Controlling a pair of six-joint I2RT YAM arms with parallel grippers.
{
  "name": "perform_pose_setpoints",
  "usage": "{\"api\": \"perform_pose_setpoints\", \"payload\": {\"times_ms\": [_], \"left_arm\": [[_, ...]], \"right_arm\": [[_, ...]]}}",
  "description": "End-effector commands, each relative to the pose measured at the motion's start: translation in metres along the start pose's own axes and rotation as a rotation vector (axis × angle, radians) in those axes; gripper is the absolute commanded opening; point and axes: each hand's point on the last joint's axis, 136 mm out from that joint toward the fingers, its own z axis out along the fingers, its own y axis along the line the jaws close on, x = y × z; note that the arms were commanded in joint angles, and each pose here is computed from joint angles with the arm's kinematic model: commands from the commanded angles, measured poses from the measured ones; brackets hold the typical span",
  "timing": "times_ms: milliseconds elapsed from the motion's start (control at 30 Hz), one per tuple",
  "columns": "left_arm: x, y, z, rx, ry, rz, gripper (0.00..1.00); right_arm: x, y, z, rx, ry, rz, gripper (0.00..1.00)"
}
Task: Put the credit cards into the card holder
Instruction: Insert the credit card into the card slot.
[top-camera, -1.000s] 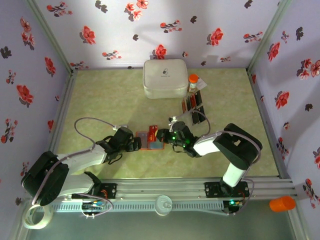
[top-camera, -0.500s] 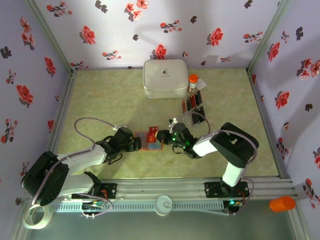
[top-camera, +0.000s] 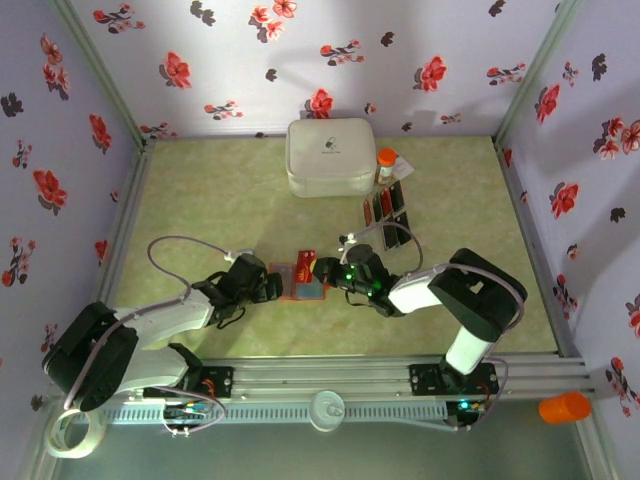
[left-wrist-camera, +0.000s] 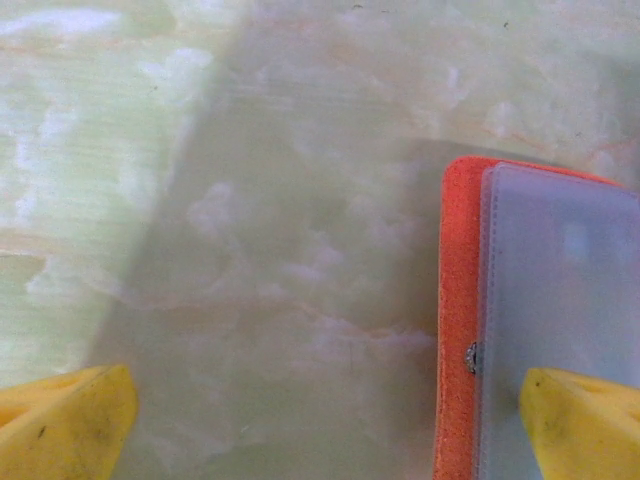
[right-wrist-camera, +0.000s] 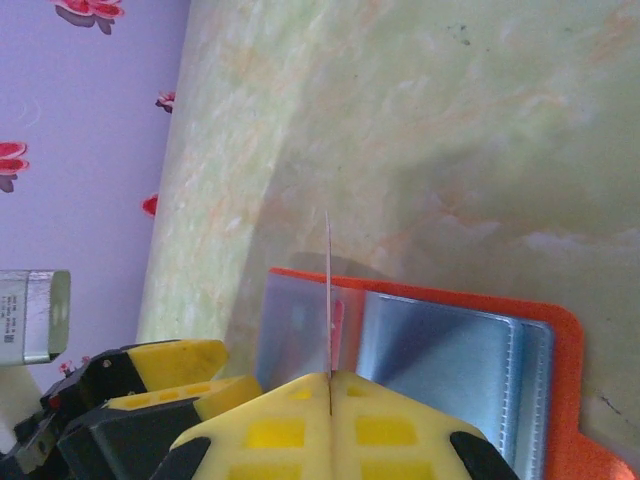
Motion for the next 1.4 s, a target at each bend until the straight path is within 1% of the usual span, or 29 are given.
{"api": "perform_pose_setpoints", "payload": {"times_ms": [0,633,1367], "left_arm": [[0.037,0.035,0.004,-0.134,0.113,0.001,1.0],[0.04,0.033,0.006,-0.128,0.114,0.005,1.0],[0.042,0.032,0.007,-0.128,0.119,0.013,1.0]], "right_arm": [[-0.003,0.011,0.001,-0.013,-0.007,-0.018,0.0],[-0.001,0.01,0.014,-0.05,-0.004,0.025,0.0],[0.016,-0.002,0.018,-0.041,0.03,0.056,0.0]]}}
